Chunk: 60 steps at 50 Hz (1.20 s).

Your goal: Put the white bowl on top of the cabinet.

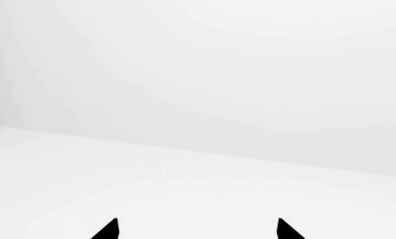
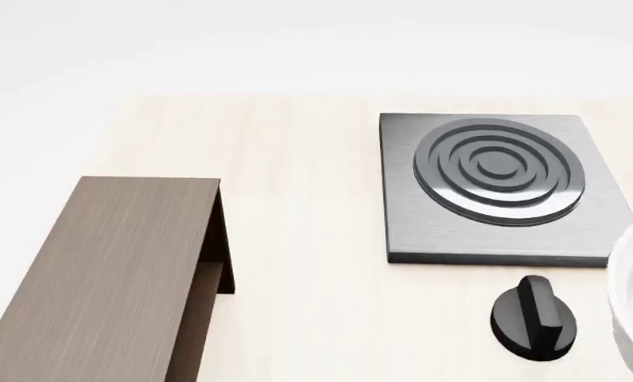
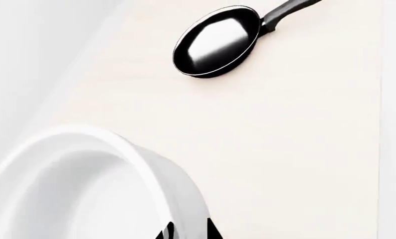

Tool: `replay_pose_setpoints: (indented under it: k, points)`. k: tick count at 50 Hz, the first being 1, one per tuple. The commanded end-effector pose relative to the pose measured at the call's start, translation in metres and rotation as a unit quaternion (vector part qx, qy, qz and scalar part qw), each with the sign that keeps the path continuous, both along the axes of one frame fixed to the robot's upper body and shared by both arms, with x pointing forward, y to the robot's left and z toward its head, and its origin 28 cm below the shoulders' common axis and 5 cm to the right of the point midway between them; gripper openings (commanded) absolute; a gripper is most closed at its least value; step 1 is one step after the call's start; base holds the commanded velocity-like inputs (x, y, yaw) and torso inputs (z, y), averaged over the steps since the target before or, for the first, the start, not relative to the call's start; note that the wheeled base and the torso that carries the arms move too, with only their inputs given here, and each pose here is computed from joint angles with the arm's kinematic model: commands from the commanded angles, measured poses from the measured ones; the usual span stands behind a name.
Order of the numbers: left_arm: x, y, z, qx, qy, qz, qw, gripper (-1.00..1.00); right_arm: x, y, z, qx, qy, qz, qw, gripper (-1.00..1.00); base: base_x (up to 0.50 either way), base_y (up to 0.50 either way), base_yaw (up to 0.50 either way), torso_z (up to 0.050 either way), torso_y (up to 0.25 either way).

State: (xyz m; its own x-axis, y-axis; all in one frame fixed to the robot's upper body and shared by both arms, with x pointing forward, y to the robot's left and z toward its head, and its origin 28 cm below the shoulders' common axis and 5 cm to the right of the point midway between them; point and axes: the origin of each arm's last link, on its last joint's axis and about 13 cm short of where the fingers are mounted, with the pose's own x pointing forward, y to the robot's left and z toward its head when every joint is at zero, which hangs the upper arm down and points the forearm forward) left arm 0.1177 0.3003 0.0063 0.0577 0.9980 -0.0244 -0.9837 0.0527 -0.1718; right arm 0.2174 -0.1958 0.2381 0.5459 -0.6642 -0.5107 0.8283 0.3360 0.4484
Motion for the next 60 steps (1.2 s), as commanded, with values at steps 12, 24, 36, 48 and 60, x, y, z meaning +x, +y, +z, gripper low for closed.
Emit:
replay_pose_setpoints:
  k: [12, 24, 36, 48, 60]
  points:
    - [-0.001, 0.0, 0.0, -0.002, -0.002, 0.0, 1.0, 1.0, 0.033, 0.034, 0.053, -0.096, -0.038, 0.144, 0.984, -1.0, 0.0, 0.0, 0.0, 0.0, 0.001]
    - [0.0, 0.0, 0.0, -0.003, -0.002, 0.0, 1.0, 1.0, 0.048, 0.048, 0.075, -0.107, -0.042, 0.205, 0.972, -1.0, 0.0, 0.0, 0.0, 0.0, 0.002]
    - [-0.001, 0.0, -0.001, -0.004, -0.002, 0.001, 1.0, 1.0, 0.065, 0.066, 0.086, -0.121, -0.042, 0.252, 0.959, -1.0, 0.0, 0.0, 0.0, 0.0, 0.001]
    - [-0.001, 0.0, -0.001, -0.004, -0.002, 0.0, 1.0, 1.0, 0.09, 0.083, 0.093, -0.135, -0.046, 0.283, 0.948, -1.0, 0.0, 0.0, 0.0, 0.0, 0.002]
    - [0.0, 0.001, -0.001, -0.005, -0.003, 0.001, 1.0, 1.0, 0.113, 0.111, 0.091, -0.127, -0.057, 0.358, 0.923, -1.0, 0.0, 0.0, 0.0, 0.0, 0.001]
